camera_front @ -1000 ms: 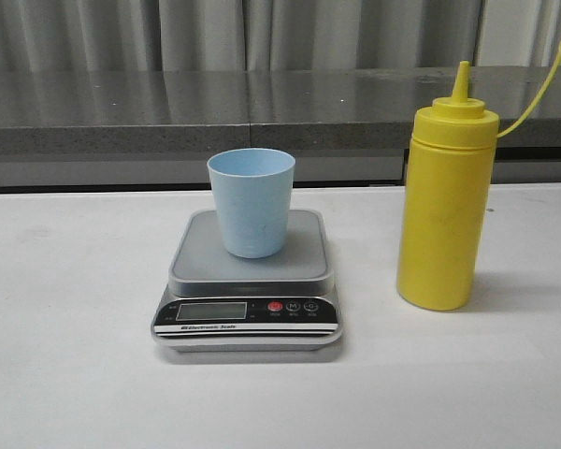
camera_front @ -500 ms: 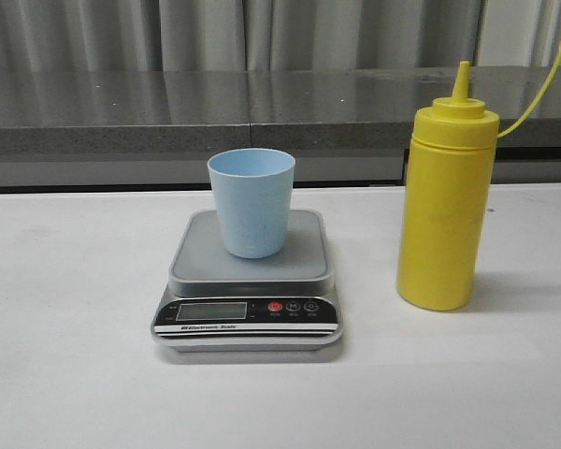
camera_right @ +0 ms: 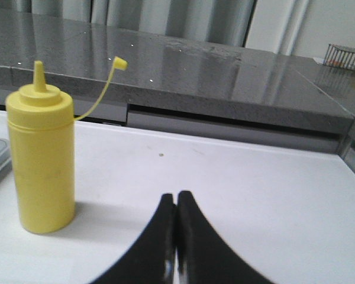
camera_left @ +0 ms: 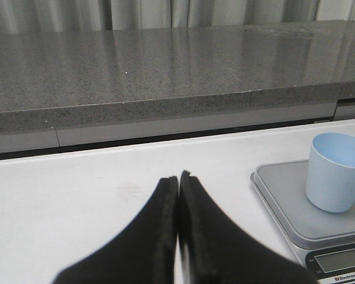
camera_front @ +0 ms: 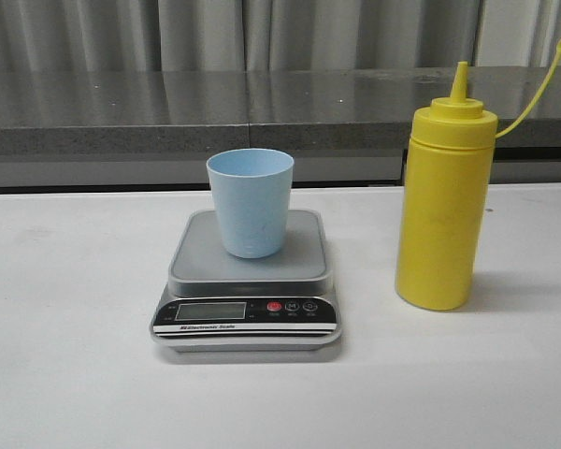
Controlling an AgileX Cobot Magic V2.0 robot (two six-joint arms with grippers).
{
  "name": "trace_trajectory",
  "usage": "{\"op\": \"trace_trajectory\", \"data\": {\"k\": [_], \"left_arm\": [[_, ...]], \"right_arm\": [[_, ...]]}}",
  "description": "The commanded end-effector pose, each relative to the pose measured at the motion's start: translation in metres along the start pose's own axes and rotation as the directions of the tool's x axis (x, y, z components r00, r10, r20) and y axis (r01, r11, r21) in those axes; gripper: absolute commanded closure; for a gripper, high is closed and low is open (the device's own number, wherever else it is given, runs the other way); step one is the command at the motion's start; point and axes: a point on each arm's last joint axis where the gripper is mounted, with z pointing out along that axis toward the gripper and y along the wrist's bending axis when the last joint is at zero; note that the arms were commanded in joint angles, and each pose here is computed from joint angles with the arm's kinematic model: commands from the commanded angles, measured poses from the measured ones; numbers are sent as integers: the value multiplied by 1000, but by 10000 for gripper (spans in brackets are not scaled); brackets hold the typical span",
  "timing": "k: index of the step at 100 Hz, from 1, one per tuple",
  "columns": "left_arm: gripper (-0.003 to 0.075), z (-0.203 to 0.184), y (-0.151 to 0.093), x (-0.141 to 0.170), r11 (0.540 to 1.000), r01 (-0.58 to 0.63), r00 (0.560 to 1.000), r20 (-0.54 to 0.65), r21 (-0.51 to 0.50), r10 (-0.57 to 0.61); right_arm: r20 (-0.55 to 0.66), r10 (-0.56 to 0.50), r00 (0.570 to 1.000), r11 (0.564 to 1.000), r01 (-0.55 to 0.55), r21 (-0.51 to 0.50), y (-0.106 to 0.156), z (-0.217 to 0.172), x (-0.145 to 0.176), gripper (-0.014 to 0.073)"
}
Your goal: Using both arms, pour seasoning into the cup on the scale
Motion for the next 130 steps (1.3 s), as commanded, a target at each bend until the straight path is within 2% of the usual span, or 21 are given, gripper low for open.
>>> {"op": "trace_trajectory", "data": {"k": [1,36,130], "left_arm": [[738,-1,0,-16,1000,6,995,103,-4,-6],[738,-1,0,-16,1000,6,995,103,-4,-6],[738,-1,0,-16,1000,6,995,103,-4,-6]], "right_arm": [[97,12,995,999,-15,31,-1,-2,-5,662],[24,21,999,999,-22,39,2,8,32,662],[28,20,999,999,-21,39,2,7,31,662]]}}
